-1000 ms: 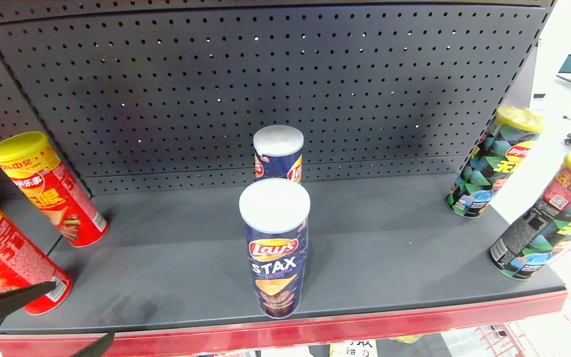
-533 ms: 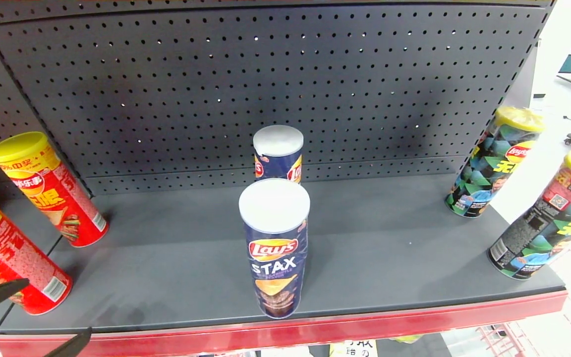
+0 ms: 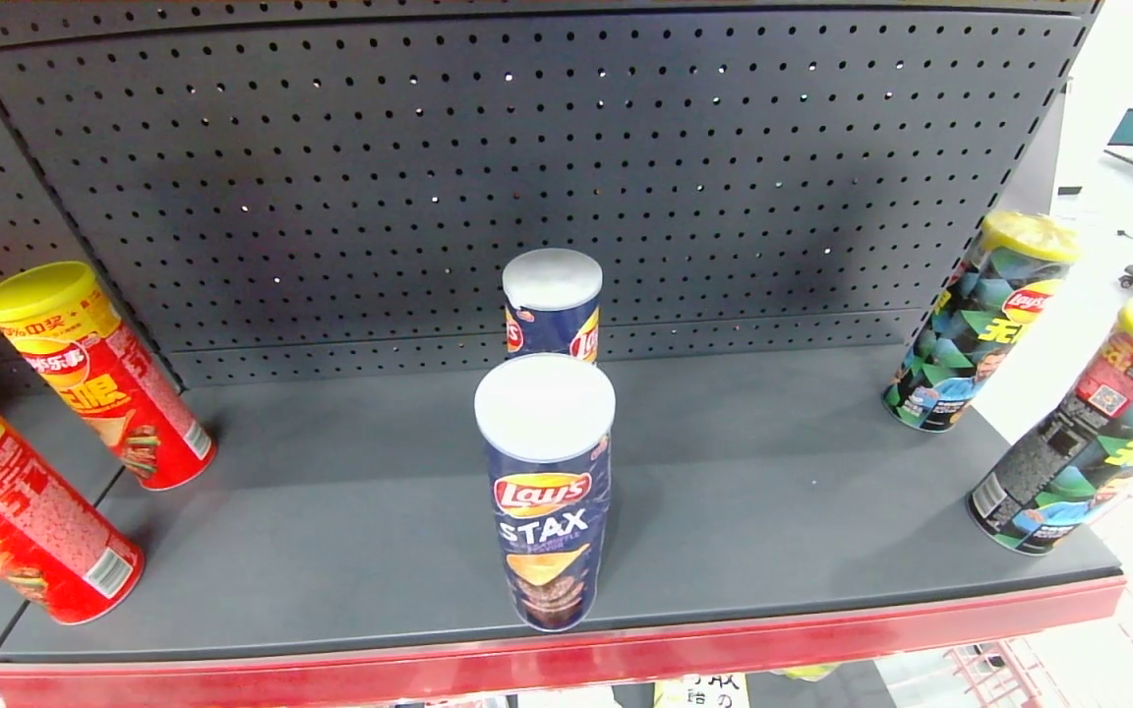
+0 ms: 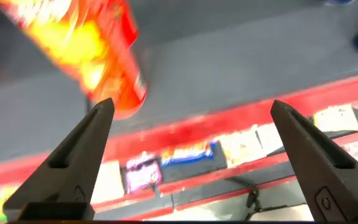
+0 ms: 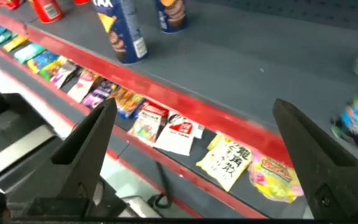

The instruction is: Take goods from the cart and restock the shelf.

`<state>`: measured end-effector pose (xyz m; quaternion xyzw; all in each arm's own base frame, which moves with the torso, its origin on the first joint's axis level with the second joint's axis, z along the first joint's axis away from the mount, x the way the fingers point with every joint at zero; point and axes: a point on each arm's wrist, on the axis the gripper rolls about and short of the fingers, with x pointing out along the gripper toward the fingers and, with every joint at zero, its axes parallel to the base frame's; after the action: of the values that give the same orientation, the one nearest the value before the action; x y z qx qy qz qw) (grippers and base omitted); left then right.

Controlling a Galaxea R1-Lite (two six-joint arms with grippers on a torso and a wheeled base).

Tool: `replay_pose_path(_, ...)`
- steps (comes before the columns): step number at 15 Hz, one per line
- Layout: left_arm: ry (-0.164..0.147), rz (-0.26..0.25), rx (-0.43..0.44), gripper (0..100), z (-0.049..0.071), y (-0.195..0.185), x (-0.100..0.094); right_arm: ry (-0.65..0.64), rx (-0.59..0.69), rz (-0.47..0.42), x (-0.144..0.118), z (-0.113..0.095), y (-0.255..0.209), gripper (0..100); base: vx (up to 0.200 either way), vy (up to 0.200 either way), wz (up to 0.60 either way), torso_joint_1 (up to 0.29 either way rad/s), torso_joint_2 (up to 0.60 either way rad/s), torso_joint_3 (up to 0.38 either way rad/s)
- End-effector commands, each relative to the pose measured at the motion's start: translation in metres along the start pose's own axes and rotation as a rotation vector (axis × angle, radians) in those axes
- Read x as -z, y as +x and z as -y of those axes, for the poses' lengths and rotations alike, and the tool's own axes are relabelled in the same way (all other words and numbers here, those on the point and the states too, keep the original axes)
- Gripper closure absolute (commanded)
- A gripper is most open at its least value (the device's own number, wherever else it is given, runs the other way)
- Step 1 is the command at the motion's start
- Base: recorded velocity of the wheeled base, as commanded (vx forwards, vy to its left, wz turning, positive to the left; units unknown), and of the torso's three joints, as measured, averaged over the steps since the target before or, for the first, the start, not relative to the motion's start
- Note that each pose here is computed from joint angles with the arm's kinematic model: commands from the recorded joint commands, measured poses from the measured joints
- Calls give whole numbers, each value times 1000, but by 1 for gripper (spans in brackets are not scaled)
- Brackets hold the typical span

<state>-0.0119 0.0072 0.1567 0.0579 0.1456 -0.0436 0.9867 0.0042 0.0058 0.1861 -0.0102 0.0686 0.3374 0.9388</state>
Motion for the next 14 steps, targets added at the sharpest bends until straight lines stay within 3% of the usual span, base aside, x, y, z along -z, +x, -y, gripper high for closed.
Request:
replay_pose_path(1,-98,31,-166,0,5,-28,35,7,9,-63,-10,2,16,0,0,0,0,0,0,0)
replay_pose_path(3,-153,-31,-313,0,16,-31,49,9,105,-55,-7,4,12,0,0,0,0,0,0,0)
replay_pose_path(5,-182,-29,-297,0,16,-30,50,12,233,-33,-6,6,7,0,0,0,0,0,0,0)
replay_pose_path(6,-181,9,-272,0,15,-26,51,12,301,-25,-6,7,6,0,0,0,0,0,0,0)
replay_pose_path(7,-190,78,-243,0,15,-13,55,13,365,-21,-3,7,3,0,0,0,0,0,0,0)
replay_pose_path(8,-187,163,-204,0,15,4,64,13,407,-26,6,7,1,0,0,0,0,0,0,0)
replay_pose_path(9,-158,276,-114,0,16,16,75,16,470,-26,14,7,-2,0,0,0,0,0,0,0)
replay_pose_path(10,-130,283,-49,0,17,15,79,9,523,-33,21,7,-4,0,0,0,0,0,0,0)
replay_pose_path(14,-119,283,-70,0,17,14,79,9,716,-28,22,7,-7,0,0,0,0,0,0,0)
